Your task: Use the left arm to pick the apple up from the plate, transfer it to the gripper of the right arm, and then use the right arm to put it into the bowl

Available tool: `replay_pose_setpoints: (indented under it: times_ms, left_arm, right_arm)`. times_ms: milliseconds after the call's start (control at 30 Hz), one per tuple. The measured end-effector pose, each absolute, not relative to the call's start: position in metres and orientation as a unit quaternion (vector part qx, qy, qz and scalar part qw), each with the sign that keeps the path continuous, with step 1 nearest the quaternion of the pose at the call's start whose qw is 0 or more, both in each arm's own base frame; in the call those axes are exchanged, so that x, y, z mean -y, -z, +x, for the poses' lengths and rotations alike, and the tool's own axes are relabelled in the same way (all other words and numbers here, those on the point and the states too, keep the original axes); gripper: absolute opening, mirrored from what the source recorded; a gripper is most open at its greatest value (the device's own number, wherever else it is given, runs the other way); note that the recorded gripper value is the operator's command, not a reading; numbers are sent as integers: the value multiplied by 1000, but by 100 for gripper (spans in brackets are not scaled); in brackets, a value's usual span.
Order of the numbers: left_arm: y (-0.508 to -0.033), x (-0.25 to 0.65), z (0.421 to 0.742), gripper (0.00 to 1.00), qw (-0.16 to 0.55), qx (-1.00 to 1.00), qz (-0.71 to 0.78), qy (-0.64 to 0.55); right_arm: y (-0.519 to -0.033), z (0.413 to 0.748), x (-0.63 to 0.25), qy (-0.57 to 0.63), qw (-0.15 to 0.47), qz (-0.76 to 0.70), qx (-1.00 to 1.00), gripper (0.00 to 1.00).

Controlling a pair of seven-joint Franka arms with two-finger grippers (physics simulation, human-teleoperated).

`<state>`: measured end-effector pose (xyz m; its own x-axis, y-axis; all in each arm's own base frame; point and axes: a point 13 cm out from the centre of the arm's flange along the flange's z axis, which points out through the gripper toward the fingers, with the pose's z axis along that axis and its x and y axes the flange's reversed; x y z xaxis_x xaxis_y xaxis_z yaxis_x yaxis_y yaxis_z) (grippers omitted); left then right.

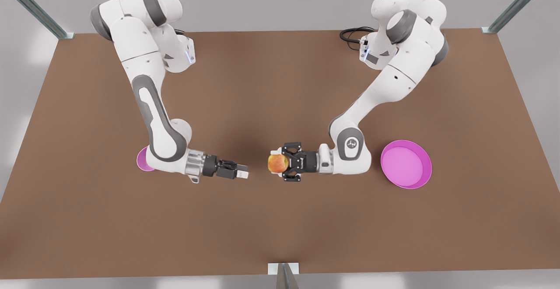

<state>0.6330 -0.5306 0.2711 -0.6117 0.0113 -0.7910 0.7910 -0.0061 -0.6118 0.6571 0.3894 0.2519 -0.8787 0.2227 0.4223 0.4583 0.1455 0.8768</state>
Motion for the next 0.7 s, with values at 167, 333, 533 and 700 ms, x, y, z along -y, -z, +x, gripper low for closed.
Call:
replay_pose_setpoints:
  times_ms: [167, 333, 533, 700]
  left_arm:
    - [-263, 537, 634, 67, 361, -602, 359, 616]
    - [-259, 548, 633, 67, 403, -571, 396, 596]
    - [-259, 549, 633, 67, 439, -545, 429, 571]
    - [-257, 549, 632, 67, 460, -529, 449, 554]
  right_arm:
    - [-250, 646, -391, 642, 82, -176, 741, 100]
    - [-265, 639, -422, 676, 59, -116, 725, 100]
    - [-267, 642, -429, 695, 21, -80, 715, 100]
    - [-253, 638, -447, 699, 4, -52, 713, 100]
